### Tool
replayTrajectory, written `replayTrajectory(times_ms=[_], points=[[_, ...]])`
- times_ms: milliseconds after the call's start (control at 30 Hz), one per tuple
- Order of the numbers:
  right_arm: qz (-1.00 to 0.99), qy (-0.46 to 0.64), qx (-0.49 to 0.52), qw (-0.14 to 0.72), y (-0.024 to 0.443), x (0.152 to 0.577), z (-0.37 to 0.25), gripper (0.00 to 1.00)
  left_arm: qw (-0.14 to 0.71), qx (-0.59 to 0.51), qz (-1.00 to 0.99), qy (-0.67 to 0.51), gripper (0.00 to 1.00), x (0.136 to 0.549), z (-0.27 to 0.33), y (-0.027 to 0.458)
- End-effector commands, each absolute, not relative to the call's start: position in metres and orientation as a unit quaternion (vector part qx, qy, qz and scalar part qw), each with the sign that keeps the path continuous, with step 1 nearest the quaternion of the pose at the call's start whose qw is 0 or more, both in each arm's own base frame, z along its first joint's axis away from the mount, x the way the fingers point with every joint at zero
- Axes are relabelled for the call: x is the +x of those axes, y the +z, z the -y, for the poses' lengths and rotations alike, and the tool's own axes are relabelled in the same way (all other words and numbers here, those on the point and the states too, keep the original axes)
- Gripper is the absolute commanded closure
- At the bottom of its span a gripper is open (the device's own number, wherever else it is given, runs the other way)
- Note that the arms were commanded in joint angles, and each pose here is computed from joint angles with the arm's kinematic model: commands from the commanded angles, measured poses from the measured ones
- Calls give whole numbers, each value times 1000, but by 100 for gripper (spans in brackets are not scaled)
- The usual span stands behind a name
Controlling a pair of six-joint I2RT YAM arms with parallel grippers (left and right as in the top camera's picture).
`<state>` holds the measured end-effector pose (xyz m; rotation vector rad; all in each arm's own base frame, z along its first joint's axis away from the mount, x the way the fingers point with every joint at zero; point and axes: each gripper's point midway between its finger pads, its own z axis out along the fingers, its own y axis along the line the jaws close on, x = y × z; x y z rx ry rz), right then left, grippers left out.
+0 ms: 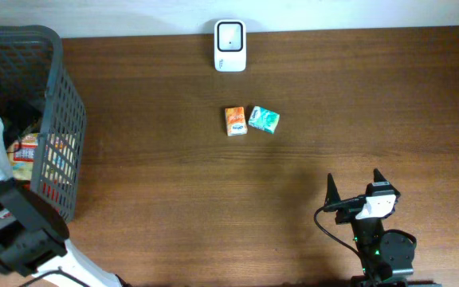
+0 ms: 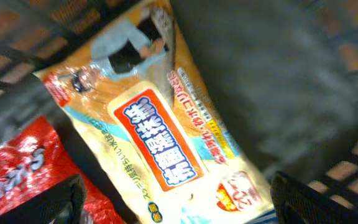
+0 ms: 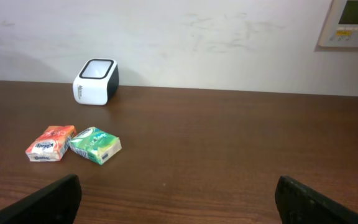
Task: Scan the item barcode
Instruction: 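Reach the left gripper into the basket and grasp the yellow snack bag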
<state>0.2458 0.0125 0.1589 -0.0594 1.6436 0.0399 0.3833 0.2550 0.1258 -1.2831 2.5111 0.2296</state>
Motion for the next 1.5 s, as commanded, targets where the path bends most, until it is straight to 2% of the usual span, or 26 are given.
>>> replayTrajectory(times_ms=[0,133,167,233,300,367,400,533,600,767,800,867,900,933,1000,1167,1300,1400,1467], points=[[-734,11,-24,678,156,246,-10,2,137,-452,-879,67,9,391,-256,96],[-734,11,-24,678,156,246,-10,2,192,-440,-877,13,16,428,-253,92],[-734,11,-24,678,156,246,-10,1,191,-438,-878,15,20,430,-252,88],[-734,11,-24,678,156,246,-10,1,177,-431,-885,17,21,434,-245,72],[-734,11,-24,678,156,246,-10,2,154,-427,-890,32,21,432,-241,55],[-734,11,-24,678,156,246,-10,2,118,-428,-891,89,31,415,-248,41],[-734,11,-24,678,156,246,-10,2,109,-430,-888,120,32,407,-255,42],[-734,11,-24,678,156,246,-10,1,85,-432,-885,151,32,391,-263,43],[-734,11,-24,678,156,246,-10,2,74,-432,-886,151,32,385,-261,42],[-734,11,-24,678,156,246,-10,2,37,-428,-890,149,20,371,-253,47],[-734,11,-24,678,156,246,-10,1,35,-428,-891,149,14,371,-254,56],[-734,11,-24,678,156,246,-10,1,46,-429,-889,149,9,378,-257,89],[-734,11,-24,678,156,246,-10,2,54,-430,-889,148,1,381,-258,107],[-734,11,-24,678,156,246,-10,1,56,-430,-889,148,1,380,-257,127],[-734,11,-24,678,156,246,-10,1,45,-431,-888,156,1,373,-258,132],[-734,11,-24,678,156,246,-10,2,-17,-456,-880,132,1,349,-244,84],[-734,11,-24,678,156,246,-10,2,4,-461,-878,126,1,356,-248,55],[-734,11,-24,678,156,246,-10,2,17,-464,-884,54,1,370,-228,32],[-734,11,-24,678,156,246,-10,2,19,-463,-884,58,0,369,-228,23]])
